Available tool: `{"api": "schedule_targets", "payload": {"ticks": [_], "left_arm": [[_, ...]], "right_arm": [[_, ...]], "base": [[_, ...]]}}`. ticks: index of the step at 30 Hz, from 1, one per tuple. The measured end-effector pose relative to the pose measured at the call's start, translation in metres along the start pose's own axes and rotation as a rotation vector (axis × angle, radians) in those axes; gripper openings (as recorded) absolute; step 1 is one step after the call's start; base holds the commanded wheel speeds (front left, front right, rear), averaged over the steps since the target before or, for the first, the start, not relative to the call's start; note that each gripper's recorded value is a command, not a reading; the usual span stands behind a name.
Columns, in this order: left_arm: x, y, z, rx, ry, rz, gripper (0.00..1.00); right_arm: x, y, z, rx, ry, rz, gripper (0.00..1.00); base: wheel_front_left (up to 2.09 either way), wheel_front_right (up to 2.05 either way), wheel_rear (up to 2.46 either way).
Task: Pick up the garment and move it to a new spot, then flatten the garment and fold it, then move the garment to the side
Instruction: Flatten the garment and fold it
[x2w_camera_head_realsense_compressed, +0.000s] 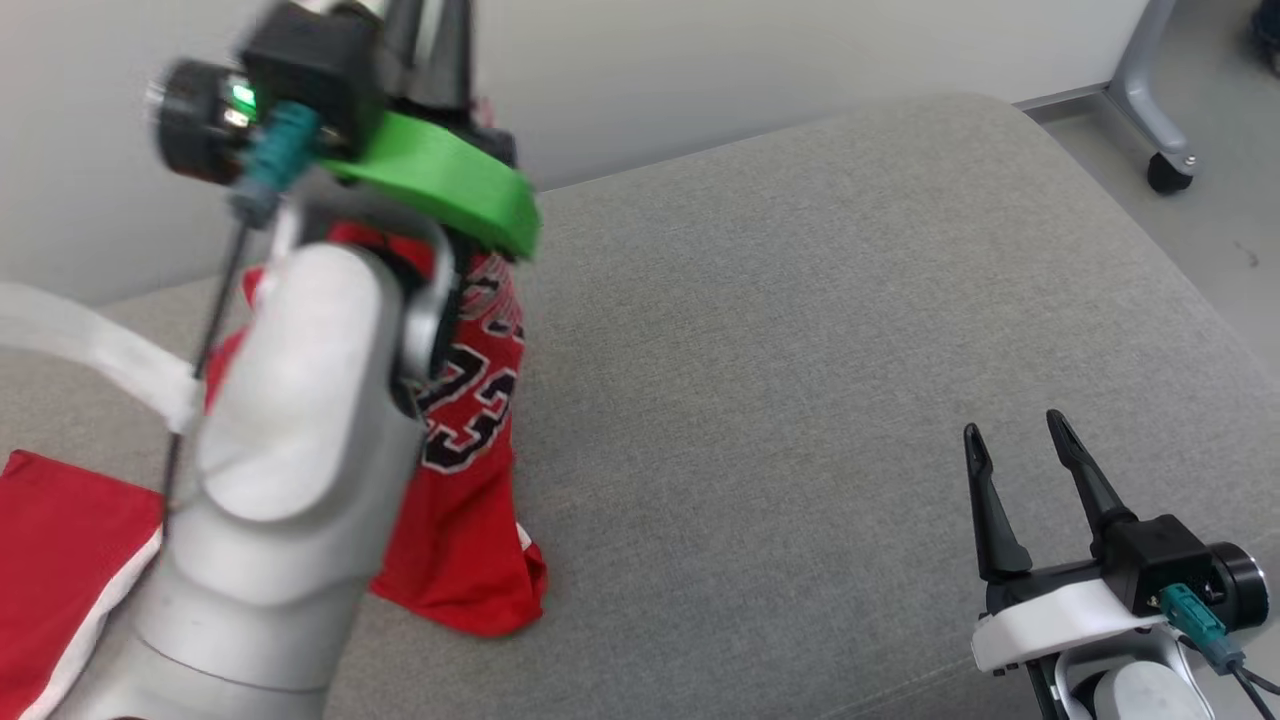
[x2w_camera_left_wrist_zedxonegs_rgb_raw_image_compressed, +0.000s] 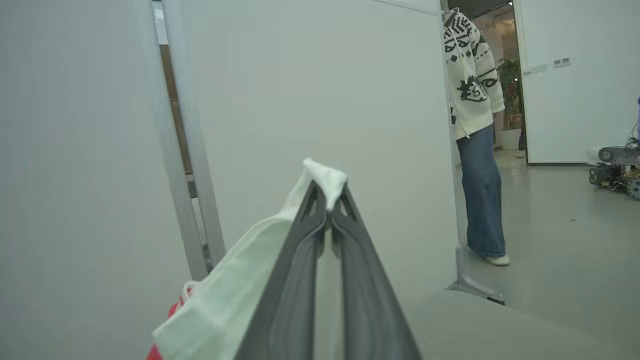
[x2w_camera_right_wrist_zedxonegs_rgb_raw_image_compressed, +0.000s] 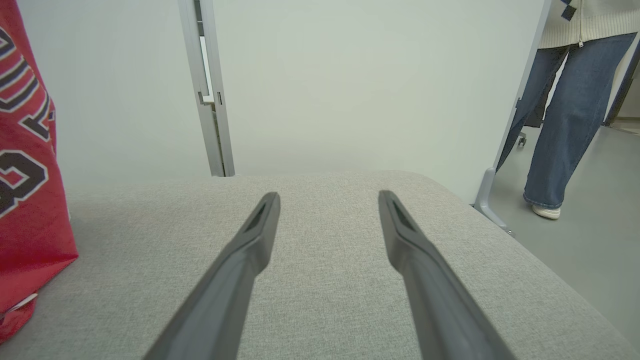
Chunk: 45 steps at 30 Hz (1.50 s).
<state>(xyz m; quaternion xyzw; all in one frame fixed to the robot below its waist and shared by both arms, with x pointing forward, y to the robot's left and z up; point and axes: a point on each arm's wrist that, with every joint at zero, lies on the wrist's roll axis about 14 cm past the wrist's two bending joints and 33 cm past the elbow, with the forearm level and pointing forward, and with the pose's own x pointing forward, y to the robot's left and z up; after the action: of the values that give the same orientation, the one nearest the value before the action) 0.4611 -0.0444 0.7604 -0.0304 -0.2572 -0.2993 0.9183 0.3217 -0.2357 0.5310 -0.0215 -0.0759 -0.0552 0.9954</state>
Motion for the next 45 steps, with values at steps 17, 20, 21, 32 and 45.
{"api": "schedule_targets", "payload": {"ticks": [17,20,21,32,45], "left_arm": [[-0.060,-0.203,-0.152,-0.253,0.392,-0.480,1.00],[-0.074,-0.228,-0.162,-0.312,0.436,-0.547,1.00],[-0.077,-0.235,-0.165,-0.344,0.449,-0.565,1.00],[-0.089,-0.237,-0.183,-0.427,0.504,-0.509,1.00],[-0.140,0.010,-0.270,-0.126,0.834,0.097,1.00]], "right_arm": [[0.002,-0.033,-0.005,0.058,0.024,-0.119,1.00],[-0.004,-0.043,-0.010,0.056,0.047,-0.155,1.00],[-0.006,-0.046,-0.012,0.053,0.055,-0.168,1.00],[-0.018,-0.063,-0.019,0.019,0.090,-0.222,1.00],[-0.016,-0.048,-0.021,0.019,0.085,-0.170,1.00]], "base": [[0.00,0.00,0.00],[0.00,0.00,0.00],[0.00,0.00,0.00],[0.00,0.00,0.00],[0.00,0.00,0.00]]}}
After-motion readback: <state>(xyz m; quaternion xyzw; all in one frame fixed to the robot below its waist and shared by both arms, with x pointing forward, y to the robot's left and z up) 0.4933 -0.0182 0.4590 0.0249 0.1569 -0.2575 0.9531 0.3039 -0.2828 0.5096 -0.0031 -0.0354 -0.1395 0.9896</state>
